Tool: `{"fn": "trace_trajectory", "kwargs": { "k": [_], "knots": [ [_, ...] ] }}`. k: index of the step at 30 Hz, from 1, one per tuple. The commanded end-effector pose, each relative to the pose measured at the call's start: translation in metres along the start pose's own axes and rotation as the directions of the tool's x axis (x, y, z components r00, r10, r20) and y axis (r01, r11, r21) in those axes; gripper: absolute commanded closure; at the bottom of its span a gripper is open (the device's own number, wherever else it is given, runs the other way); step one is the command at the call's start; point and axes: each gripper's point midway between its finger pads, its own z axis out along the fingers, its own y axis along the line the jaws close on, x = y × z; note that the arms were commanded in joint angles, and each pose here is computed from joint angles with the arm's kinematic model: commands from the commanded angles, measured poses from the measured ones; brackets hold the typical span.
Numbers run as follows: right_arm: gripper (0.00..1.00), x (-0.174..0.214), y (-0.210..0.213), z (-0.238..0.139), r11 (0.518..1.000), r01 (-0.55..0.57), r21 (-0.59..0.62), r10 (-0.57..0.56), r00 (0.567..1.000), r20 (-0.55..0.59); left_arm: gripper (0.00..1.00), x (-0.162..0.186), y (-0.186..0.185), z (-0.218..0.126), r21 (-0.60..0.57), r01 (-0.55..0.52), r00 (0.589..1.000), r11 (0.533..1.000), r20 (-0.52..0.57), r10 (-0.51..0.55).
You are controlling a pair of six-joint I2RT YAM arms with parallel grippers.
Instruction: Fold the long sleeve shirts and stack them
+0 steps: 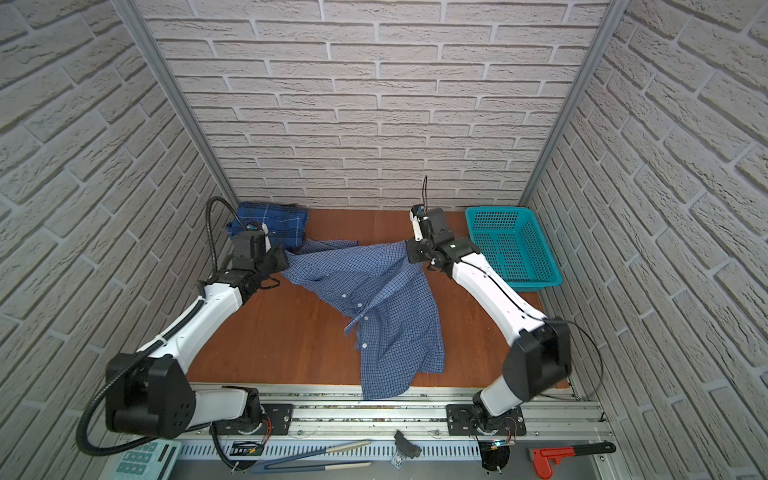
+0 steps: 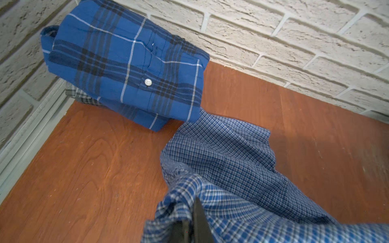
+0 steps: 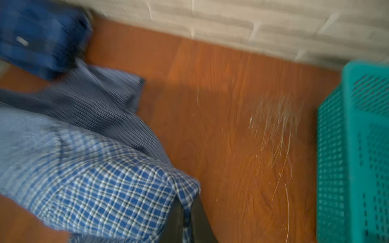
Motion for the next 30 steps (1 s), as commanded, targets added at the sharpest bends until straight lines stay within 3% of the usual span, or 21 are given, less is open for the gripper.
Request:
{"fn": "trace_trajectory", "kwargs": {
  "k": [1,3,6,8,10,12,16,18,20,25,26,28,30],
  "knots": [
    [0.65,0.010,0.047,-0.037,0.976,0.013,-0.219,-0.012,1.000,0.006,1.00,-0.004,0.018,-0.009,-0.077,-0.003,1.000,0.997,0.030,0.005],
    [0.51,0.032,0.065,-0.048,0.972,0.040,-0.233,-0.037,0.999,0.016,1.00,-0.004,0.019,-0.008,-0.082,0.001,1.000,0.997,0.023,0.001],
    [0.42,0.073,0.071,-0.058,0.969,-0.013,-0.247,0.013,1.000,-0.004,1.00,-0.005,0.022,-0.008,-0.102,0.003,1.000,0.995,0.022,-0.001],
    [0.38,0.109,0.060,-0.049,0.976,-0.047,-0.212,0.040,0.998,-0.039,1.00,-0.006,0.024,-0.008,-0.115,0.008,1.000,0.993,0.028,-0.005],
    [0.35,0.132,0.034,-0.034,0.993,-0.085,-0.088,0.082,0.996,-0.038,1.00,-0.006,0.027,-0.008,-0.125,0.006,1.000,0.992,0.026,-0.003],
    [0.33,0.146,0.022,-0.020,0.995,-0.095,-0.036,0.093,0.994,-0.065,1.00,-0.006,0.029,-0.007,-0.136,0.009,1.000,0.991,0.021,-0.006],
    [0.32,0.173,-0.017,0.006,0.978,-0.076,0.195,0.115,0.974,-0.197,1.00,-0.006,0.023,-0.002,-0.102,0.023,1.000,0.994,0.020,-0.022],
    [0.29,0.189,-0.027,0.026,0.981,-0.115,0.154,0.153,0.953,-0.263,1.00,-0.010,0.012,0.003,-0.054,0.029,0.999,0.998,0.020,-0.028],
    [0.35,0.200,-0.030,0.041,0.976,-0.210,0.060,0.218,0.922,-0.319,1.00,-0.020,0.002,0.009,-0.025,0.018,1.000,1.000,0.005,-0.018],
    [0.37,0.204,-0.029,0.045,0.986,-0.167,0.022,0.165,0.931,-0.325,1.00,-0.046,-0.012,0.014,-0.006,0.000,1.000,1.000,0.008,0.000],
    [0.43,0.202,-0.030,0.047,0.986,-0.169,0.012,0.164,0.932,-0.323,1.00,-0.051,-0.016,0.015,0.011,0.003,1.000,1.000,0.017,-0.003],
    [0.72,0.193,-0.027,0.049,0.985,-0.172,-0.026,0.154,0.931,-0.330,1.00,-0.061,-0.025,0.019,0.041,0.009,1.000,0.999,0.023,-0.010],
    [0.91,0.175,-0.019,0.049,0.985,-0.153,-0.083,0.120,0.942,-0.313,1.00,-0.073,-0.034,0.022,0.064,0.016,1.000,0.998,0.026,-0.017]
  ]
}}
